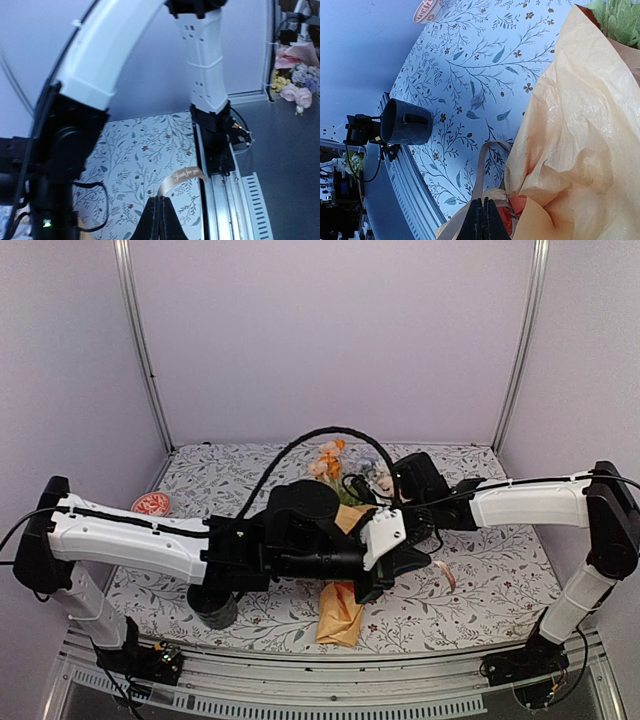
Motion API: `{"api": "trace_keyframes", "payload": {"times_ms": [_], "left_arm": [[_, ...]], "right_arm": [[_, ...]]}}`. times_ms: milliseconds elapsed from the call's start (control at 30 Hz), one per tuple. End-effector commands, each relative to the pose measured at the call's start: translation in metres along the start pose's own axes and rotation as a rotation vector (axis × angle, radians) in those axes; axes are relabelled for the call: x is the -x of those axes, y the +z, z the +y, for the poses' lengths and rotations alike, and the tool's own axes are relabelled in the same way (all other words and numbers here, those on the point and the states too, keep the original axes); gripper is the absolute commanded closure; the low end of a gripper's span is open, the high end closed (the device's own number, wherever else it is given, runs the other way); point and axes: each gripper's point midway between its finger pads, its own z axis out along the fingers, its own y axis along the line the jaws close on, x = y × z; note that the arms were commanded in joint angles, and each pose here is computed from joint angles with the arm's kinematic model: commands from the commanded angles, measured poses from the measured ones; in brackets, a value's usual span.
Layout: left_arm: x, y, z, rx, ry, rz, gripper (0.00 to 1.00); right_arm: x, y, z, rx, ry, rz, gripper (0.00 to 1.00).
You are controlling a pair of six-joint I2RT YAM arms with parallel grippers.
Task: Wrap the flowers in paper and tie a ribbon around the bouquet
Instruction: Cross the half-tied ribbon over the folded bouquet.
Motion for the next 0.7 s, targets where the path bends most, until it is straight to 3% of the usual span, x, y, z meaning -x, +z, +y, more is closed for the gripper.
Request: {"api": "trace_keyframes", "payload": {"times_ms": [0,200,367,433,567,600,667], "left_arm": [[-0.011,0.025,-0.054,-0.236,0.083,-0.007,1.0],[-0.065,0.064,-0.068,-0.284,0.128,0.093,1.0],[-0.12,0.094,-0.05,-0.161,0.167,0.245,1.0],[-0.131,0.099,-0.043,-0.13,0.178,0.3,0.86],[-0.133,0.091,-0.038,-0.114,0.199,0.318,0.35],[-0.131,0.087,-0.036,-0.106,0.207,0.312,0.27],[-0.124,0.079,-0.032,-0.087,0.219,0.293,0.19]], "right_arm": [[0.009,0.001,0.005,0.02,-0.039,-0.009,1.0],[0.007,-0.003,0.006,0.011,-0.066,0.005,1.0],[0.005,-0.005,0.005,0.004,-0.082,0.015,1.0],[0.005,-0.005,0.006,0.006,-0.087,0.019,1.0],[0.004,-0.005,0.008,0.018,-0.093,0.026,1.0],[0.004,-0.004,0.008,0.022,-0.093,0.027,1.0],[0.004,-0.003,0.009,0.027,-0.094,0.031,1.0]]}}
